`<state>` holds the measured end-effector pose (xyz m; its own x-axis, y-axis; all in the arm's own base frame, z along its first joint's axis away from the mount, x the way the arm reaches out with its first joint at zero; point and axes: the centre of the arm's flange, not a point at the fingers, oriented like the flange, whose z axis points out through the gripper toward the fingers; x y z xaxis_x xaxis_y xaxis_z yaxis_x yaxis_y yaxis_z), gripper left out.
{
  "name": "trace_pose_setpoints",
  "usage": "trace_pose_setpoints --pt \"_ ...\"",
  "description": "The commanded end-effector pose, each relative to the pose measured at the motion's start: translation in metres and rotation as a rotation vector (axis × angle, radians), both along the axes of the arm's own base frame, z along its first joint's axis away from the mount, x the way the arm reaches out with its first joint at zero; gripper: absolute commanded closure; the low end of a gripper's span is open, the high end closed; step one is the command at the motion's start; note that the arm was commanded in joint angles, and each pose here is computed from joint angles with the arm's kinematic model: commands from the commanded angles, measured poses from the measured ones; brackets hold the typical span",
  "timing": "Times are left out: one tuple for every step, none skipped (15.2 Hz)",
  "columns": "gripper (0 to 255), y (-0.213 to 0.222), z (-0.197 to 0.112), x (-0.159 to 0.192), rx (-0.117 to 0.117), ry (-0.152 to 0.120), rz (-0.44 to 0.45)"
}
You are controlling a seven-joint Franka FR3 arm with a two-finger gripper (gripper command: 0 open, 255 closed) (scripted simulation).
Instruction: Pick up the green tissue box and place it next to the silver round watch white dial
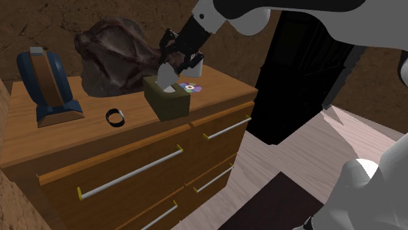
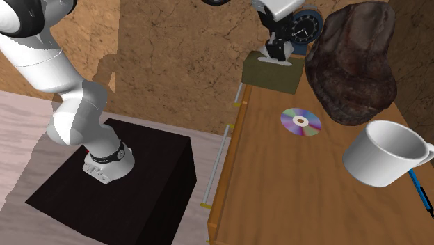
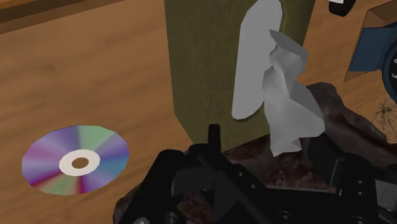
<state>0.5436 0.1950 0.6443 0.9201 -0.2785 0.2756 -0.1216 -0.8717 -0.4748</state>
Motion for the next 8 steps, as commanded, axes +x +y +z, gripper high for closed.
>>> trace_pose_setpoints --pt "0 0.000 0.000 0.000 0.000 0.000 0.000" --pt "0 0.000 0.000 0.000 0.000 0.000 0.000" --pt "0 0.000 0.000 0.000 0.000 0.000 0.000" --pt "0 0.000 0.000 0.000 0.000 0.000 0.000" --pt "0 -0.005 0.011 -0.005 0.000 0.000 0.000" --pt "0 -0.011 0.022 -0.010 0.000 0.000 0.000" --pt "0 -0.016 0.033 -0.015 0.000 0.000 0.000" --pt "0 -0.020 0.042 -0.019 0.000 0.000 0.000"
